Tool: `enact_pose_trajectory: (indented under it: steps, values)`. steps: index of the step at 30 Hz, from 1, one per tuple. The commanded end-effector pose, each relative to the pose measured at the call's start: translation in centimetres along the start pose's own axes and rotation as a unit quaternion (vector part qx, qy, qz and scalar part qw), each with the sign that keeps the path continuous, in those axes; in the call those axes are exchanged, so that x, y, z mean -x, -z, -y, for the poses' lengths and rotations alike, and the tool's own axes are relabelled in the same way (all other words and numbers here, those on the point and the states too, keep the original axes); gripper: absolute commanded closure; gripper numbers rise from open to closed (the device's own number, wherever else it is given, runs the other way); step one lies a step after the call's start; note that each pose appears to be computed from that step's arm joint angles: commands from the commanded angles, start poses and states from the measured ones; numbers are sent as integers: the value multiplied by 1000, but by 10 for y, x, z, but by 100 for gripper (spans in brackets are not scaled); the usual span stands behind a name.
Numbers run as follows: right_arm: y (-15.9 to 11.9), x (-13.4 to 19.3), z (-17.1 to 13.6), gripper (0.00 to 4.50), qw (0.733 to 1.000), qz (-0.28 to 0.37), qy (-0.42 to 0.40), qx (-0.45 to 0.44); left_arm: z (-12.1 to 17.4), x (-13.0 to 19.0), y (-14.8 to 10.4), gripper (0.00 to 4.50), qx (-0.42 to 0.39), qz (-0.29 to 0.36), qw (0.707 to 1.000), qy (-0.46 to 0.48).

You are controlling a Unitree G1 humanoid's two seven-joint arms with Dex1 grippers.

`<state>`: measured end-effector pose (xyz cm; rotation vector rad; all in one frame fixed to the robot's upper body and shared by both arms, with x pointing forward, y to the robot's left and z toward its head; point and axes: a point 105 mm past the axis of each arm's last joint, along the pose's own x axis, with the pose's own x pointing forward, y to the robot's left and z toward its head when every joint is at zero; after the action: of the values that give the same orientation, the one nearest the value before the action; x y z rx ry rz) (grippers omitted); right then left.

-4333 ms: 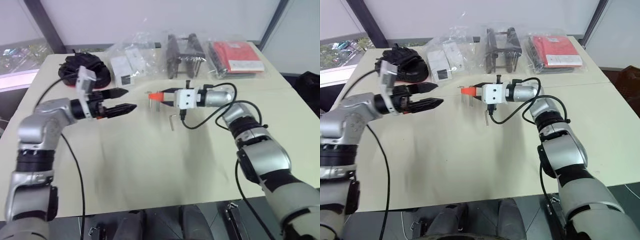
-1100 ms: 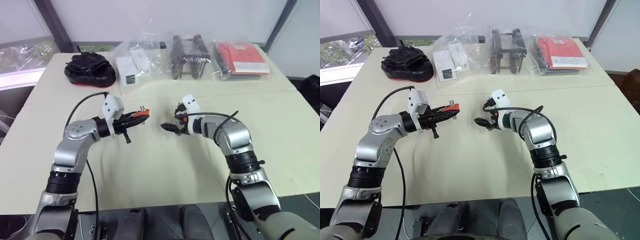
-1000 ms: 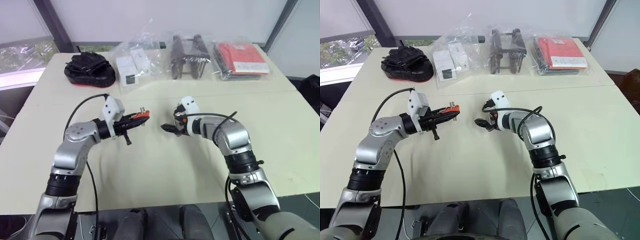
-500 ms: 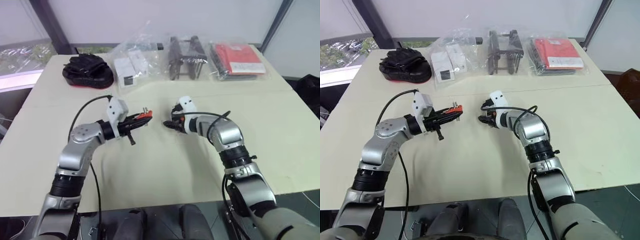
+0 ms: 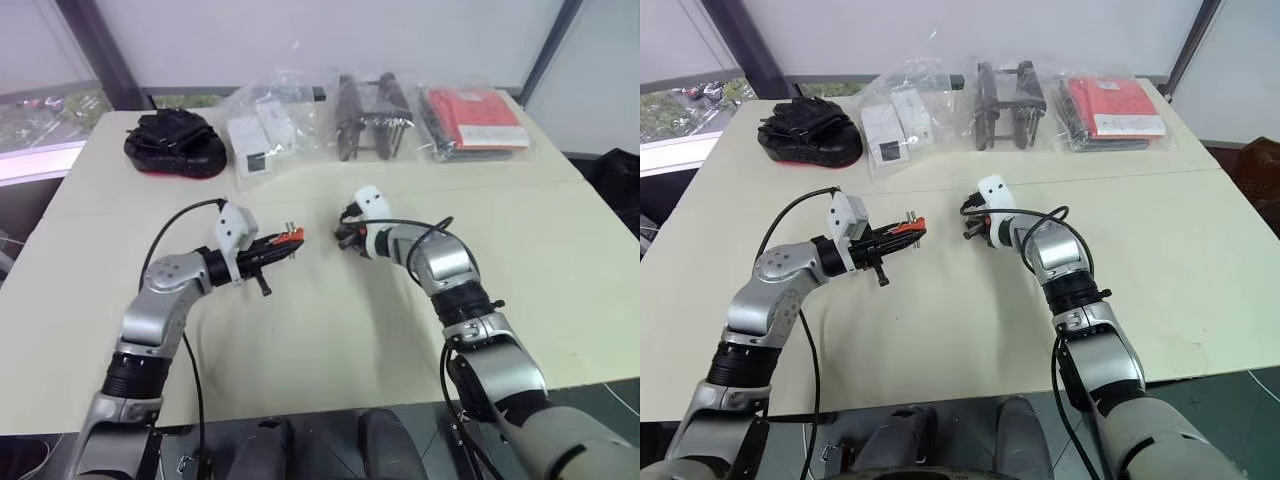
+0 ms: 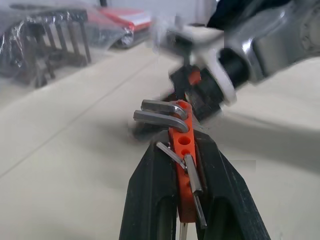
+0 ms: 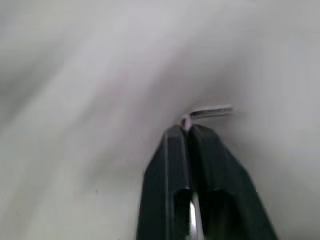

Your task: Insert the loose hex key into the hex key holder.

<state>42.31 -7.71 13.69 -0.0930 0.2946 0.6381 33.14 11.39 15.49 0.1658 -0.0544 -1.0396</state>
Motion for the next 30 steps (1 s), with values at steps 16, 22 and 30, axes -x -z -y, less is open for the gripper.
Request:
enact_pose_trajectory:
  steps: [16, 22, 30]
  values:
    - [-139, 65, -58, 445, 904, 393, -156, -64, -18, -45, -71, 450, 55, 87, 984, 143]
    - [-139, 67, -63, 445, 901, 397, -162, -71, -22, -54, -73, 450, 39, 86, 984, 152]
    - [-133, 69, -66, 445, 901, 394, -164, -73, -25, -59, -74, 450, 27, 92, 984, 152]
